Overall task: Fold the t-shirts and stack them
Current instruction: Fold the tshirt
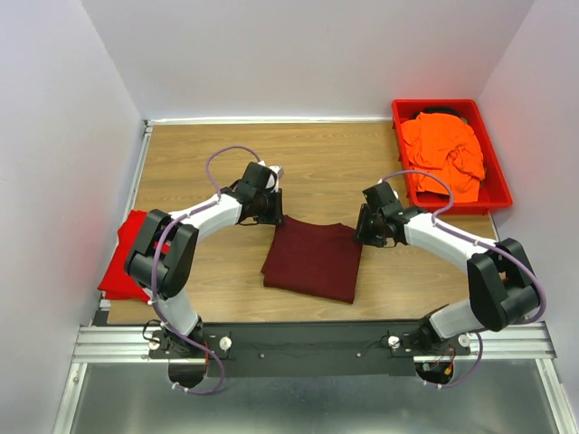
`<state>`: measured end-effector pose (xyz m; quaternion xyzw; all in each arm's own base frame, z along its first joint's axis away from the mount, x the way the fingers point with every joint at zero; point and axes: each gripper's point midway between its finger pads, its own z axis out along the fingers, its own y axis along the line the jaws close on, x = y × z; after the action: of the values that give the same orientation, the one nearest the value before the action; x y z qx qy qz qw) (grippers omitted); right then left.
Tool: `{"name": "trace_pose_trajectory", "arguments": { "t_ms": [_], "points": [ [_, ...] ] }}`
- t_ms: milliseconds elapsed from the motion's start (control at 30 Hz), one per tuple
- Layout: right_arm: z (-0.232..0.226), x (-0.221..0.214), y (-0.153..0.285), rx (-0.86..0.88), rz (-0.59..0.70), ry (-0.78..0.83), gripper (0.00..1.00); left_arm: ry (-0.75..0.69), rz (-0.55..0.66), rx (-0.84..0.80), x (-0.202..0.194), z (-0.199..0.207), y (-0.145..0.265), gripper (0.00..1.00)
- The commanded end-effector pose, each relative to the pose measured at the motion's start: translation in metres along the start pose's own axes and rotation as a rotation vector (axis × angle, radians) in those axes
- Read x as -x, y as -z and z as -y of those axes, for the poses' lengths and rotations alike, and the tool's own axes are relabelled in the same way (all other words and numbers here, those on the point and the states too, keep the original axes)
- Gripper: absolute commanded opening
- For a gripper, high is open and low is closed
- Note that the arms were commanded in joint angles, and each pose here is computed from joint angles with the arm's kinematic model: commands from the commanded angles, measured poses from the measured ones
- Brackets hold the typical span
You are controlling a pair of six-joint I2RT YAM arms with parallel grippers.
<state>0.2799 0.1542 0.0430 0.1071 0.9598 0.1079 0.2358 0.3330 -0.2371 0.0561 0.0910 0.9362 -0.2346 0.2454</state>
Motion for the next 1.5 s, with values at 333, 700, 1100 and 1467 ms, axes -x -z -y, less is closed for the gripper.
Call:
{"name": "trace_pose_trajectory", "arguments": {
  "t_ms": [333, 700, 1100, 1467],
  "points": [
    [-0.005, 0.013, -0.009, -0.022, 0.013, -0.020, 0.30, -0.012, 0.006, -0.025, 0.007, 0.009, -0.001, 0.07],
    [-0.001, 0.031, 0.013, -0.026, 0.116, -0.026, 0.01, -0.052, 0.035, -0.004, 0.024, 0.013, 0.020, 0.00],
    [0.029, 0.068, -0.019, -0.131, 0.160, -0.046, 0.00, 0.055, 0.025, 0.035, 0.053, -0.039, -0.019, 0.00],
    [0.016, 0.101, -0.042, -0.085, 0.165, -0.050, 0.40, 0.094, 0.106, -0.033, 0.092, -0.030, -0.018, 0.45]
  ]
}}
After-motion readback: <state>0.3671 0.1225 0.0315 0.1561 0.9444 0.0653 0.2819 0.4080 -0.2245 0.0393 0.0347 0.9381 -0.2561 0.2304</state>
